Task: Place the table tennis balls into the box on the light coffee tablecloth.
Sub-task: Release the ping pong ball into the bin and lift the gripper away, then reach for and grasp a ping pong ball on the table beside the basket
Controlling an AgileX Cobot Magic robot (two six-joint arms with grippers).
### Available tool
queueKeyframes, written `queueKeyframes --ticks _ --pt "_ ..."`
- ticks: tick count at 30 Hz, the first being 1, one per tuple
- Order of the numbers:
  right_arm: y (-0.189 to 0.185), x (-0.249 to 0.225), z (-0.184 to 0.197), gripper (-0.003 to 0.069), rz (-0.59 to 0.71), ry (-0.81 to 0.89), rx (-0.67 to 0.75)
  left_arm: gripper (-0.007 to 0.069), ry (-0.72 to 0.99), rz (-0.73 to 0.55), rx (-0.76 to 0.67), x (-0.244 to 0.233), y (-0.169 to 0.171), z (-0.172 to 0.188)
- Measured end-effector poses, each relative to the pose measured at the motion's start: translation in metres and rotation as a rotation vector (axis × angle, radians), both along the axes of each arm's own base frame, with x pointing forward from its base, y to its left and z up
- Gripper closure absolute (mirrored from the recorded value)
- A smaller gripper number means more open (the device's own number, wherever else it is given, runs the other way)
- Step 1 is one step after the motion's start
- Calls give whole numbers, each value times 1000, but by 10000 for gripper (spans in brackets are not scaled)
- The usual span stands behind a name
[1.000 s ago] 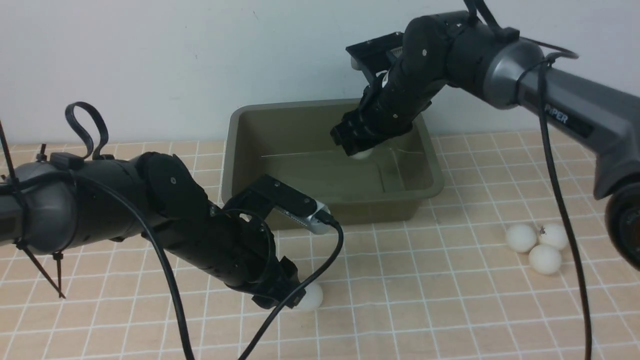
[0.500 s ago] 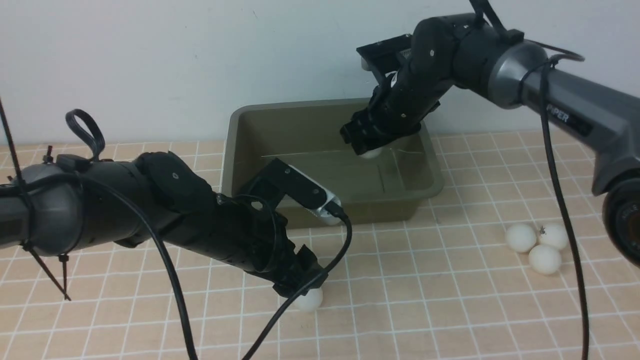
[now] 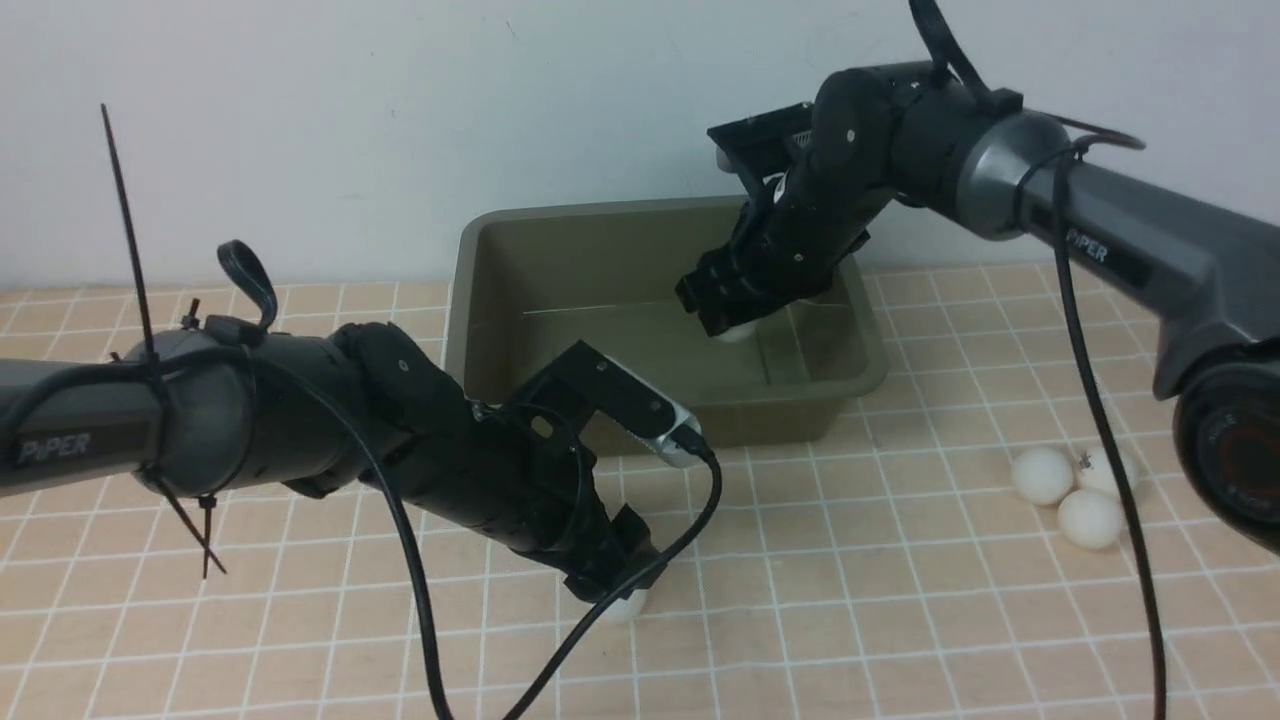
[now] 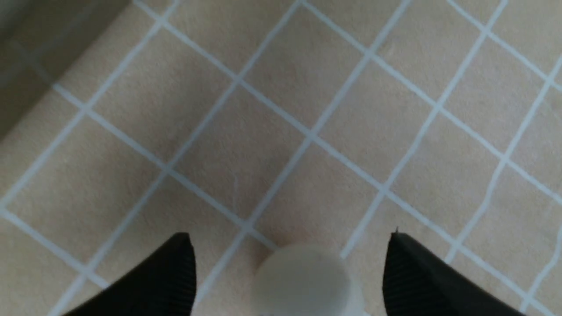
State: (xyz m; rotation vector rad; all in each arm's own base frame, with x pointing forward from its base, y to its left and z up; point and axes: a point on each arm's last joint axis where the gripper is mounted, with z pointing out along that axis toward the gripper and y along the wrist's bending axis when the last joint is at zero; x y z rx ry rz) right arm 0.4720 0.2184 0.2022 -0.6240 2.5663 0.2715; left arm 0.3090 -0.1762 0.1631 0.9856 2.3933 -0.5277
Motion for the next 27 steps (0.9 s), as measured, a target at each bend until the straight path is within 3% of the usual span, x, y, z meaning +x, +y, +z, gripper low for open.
queueKeyframes --ticks 9,16,23,27 --pt "0 1 -3 305 6 -2 -2 146 54 -19 7 1 -2 -13" --pt "1 1 -3 227 6 -6 -2 149 55 -21 8 1 -2 -13" --pt "-1 1 0 192 7 -3 -9 279 84 -36 6 -2 -3 -16" --pt "-11 3 30 190 2 -20 -15 324 107 -48 0 -2 -5 -19"
